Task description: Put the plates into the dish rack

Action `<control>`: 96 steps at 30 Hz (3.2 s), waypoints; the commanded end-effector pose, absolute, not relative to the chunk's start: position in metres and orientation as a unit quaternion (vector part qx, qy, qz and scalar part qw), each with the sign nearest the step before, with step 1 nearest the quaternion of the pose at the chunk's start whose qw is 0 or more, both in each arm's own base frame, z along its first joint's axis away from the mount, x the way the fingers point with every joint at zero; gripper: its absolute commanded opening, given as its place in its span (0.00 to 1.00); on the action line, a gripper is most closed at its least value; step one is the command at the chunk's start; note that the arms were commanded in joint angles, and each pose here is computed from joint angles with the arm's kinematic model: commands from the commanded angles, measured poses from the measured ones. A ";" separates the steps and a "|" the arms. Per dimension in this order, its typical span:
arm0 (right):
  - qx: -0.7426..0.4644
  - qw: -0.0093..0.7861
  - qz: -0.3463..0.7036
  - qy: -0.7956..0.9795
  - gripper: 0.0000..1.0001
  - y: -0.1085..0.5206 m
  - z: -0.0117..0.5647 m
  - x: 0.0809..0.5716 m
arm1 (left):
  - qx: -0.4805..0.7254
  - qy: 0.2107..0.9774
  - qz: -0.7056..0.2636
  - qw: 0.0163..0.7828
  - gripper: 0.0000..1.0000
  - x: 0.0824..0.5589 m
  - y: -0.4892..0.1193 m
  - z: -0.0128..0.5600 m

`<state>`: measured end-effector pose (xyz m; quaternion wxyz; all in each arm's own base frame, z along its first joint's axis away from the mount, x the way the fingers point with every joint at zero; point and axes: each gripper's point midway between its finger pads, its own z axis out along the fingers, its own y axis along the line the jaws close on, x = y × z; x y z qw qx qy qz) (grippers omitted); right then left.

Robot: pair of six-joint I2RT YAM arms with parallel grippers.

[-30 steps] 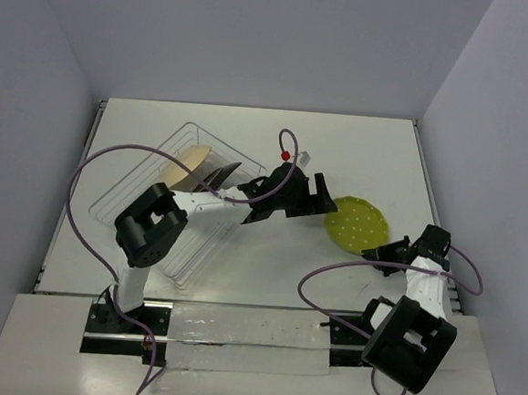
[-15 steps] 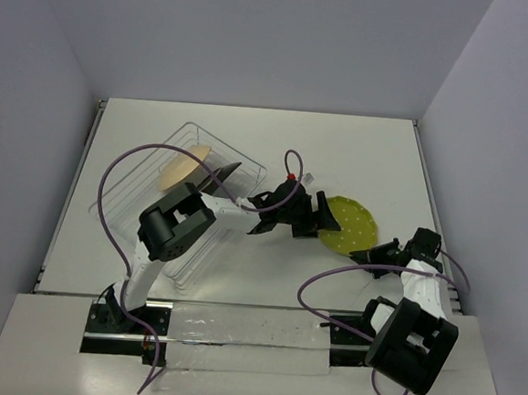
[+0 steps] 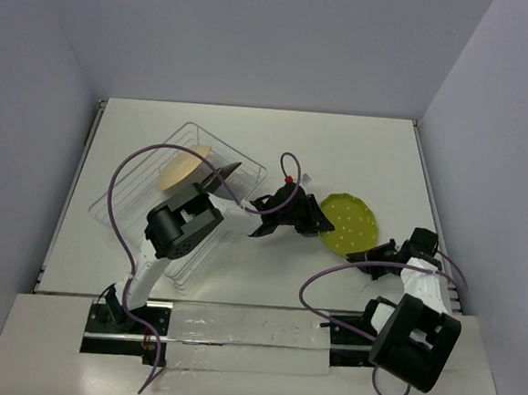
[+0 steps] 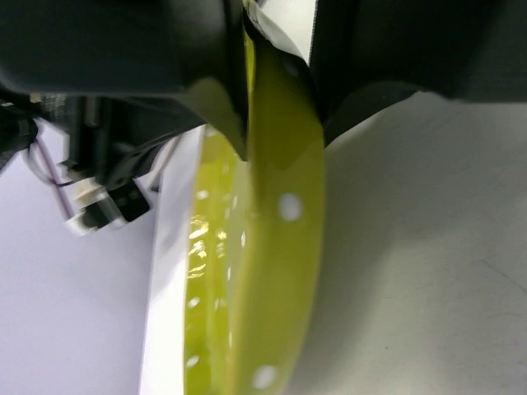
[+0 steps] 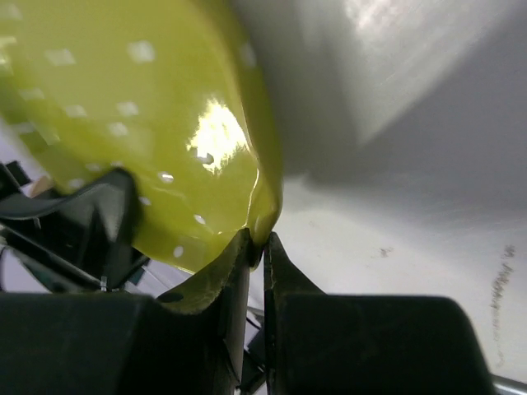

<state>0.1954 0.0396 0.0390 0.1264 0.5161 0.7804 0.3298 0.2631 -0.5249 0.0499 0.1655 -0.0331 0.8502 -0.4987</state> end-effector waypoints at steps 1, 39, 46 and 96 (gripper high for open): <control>0.461 0.127 0.382 0.791 0.00 0.056 0.060 0.198 | -0.022 0.811 -0.546 0.208 0.14 0.276 -0.546 0.091; 0.421 0.449 0.108 0.780 1.00 -0.042 0.211 0.211 | 0.283 0.623 -0.070 0.726 0.00 0.337 -0.341 0.428; 0.428 0.444 0.119 0.778 1.00 -0.041 0.205 0.215 | 0.303 0.602 0.008 0.738 0.00 0.323 -0.293 0.430; 0.415 0.359 0.083 0.832 1.00 -0.043 0.112 0.224 | 0.357 0.699 0.182 0.593 0.00 0.305 -0.262 0.285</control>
